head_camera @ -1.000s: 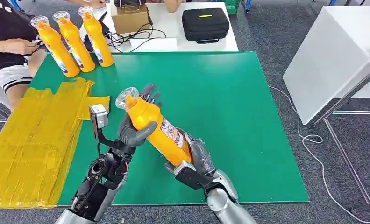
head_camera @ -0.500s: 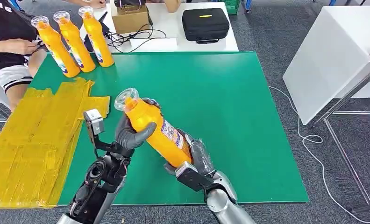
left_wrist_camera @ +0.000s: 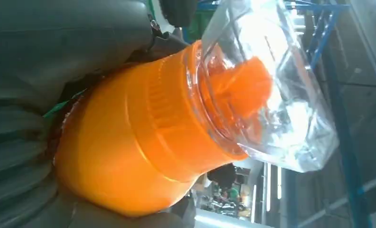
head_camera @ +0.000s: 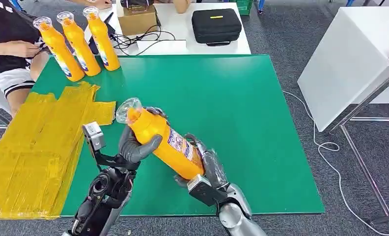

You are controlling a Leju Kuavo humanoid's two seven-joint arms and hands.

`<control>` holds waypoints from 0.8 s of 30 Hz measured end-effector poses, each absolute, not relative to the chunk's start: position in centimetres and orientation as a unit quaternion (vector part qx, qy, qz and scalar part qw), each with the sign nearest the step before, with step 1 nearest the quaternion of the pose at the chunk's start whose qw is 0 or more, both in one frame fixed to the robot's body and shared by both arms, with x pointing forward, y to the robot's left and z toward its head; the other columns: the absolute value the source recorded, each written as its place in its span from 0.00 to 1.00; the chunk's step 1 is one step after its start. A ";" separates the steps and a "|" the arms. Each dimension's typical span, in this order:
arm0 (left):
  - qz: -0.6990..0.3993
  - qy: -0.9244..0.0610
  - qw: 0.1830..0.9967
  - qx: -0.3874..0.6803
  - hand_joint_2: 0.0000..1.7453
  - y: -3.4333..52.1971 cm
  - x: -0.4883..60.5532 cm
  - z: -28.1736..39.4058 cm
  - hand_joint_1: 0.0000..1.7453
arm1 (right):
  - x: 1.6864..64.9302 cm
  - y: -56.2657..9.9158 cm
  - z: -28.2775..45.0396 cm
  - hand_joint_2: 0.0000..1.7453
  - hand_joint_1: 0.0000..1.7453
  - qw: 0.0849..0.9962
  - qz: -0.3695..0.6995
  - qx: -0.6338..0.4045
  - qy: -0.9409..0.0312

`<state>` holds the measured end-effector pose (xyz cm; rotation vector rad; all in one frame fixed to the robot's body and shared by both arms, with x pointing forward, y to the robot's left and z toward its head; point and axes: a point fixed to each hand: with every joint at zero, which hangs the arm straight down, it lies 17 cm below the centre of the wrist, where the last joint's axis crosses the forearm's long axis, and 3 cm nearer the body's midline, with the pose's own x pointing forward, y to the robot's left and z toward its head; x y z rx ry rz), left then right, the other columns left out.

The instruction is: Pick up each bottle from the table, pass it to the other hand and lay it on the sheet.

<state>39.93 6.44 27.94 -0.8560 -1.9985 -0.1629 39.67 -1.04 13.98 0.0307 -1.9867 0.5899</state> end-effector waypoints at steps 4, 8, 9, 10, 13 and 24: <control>-0.054 -0.830 0.451 -0.323 1.00 7.9 40.4 29.0 1.00 | 39.4 -3.3 16.2 1.00 0.00 0.490 0.206 -0.016 -0.847; -0.044 -0.848 0.442 -0.289 1.00 10.2 41.3 29.8 1.00 | 39.4 -5.8 18.6 1.00 0.00 0.472 0.175 -0.039 -0.863; -0.043 -0.850 0.440 -0.286 1.00 10.5 41.3 29.9 1.00 | 39.3 -6.1 19.1 1.00 0.00 0.467 0.171 -0.042 -0.866; -0.044 -0.860 0.430 -0.270 1.00 10.9 41.3 30.2 1.00 | 39.3 -6.6 19.5 1.00 0.00 0.464 0.163 -0.044 -0.870; -0.065 -0.905 0.375 -0.191 1.00 12.5 40.7 32.2 1.00 | 38.6 -8.5 21.5 1.00 0.00 0.450 0.114 -0.032 -0.885; -0.097 -0.945 0.307 -0.046 1.00 15.7 39.5 35.2 1.00 | 35.7 -13.3 27.0 1.00 0.00 0.395 0.025 -0.007 -0.918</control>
